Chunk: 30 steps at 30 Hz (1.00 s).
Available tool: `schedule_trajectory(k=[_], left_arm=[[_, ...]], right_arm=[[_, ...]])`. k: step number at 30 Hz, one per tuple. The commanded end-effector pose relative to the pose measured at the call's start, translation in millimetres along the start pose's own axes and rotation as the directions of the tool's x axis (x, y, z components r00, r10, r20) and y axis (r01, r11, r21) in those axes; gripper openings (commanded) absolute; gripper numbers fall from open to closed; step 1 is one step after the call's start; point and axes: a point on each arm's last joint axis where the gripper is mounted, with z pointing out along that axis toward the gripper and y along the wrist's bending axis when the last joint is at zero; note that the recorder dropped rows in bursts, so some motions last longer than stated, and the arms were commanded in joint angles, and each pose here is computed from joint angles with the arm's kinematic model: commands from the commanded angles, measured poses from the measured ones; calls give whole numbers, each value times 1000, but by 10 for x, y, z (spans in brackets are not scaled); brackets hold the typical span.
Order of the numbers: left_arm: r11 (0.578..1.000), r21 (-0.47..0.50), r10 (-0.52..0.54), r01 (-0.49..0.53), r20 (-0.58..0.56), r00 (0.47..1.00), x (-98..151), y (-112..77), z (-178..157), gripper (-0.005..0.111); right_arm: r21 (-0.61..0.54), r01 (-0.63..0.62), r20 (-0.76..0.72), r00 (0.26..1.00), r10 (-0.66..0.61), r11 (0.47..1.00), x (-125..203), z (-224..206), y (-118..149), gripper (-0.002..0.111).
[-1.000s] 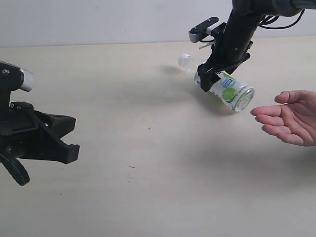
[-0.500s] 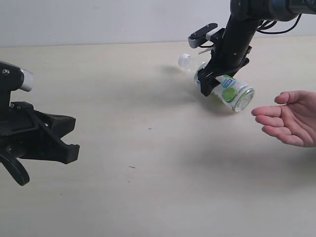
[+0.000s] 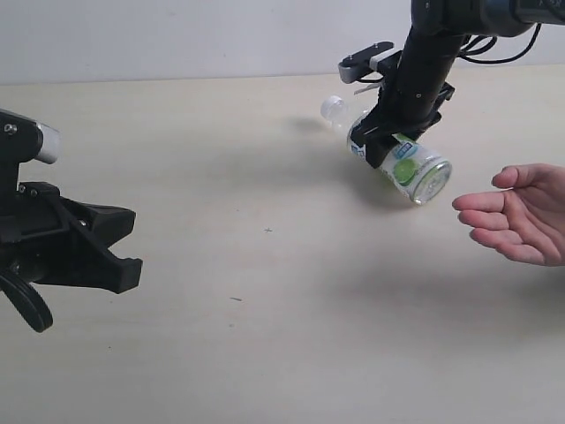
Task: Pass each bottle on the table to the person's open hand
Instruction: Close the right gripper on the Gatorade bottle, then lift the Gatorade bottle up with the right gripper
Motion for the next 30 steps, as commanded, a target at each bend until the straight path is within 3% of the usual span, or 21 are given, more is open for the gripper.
schedule_trajectory(k=[1, 8, 16, 21, 30], left_arm=[[1000, -4, -9, 9, 3, 1000, 8, 10, -10, 0], [1000, -4, -9, 9, 3, 1000, 8, 10, -10, 0], [1000, -4, -9, 9, 3, 1000, 8, 10, -10, 0], [1000, -4, -9, 9, 3, 1000, 8, 10, -10, 0], [1000, -4, -9, 9, 3, 1000, 8, 10, -10, 0]], right_arm=[[14, -47, 39, 998, 46, 999, -69, -388, 12, 0], [50, -116, 209, 973, 103, 992, -84, -1383, 54, 0], [150, -133, 296, 952, 84, 980, 166, -2132, 87, 0], [182, -226, 399, 906, 138, 957, 405, -2634, 126, 0], [146, -260, 337, 920, 199, 955, 1229, -2724, 427, 0]])
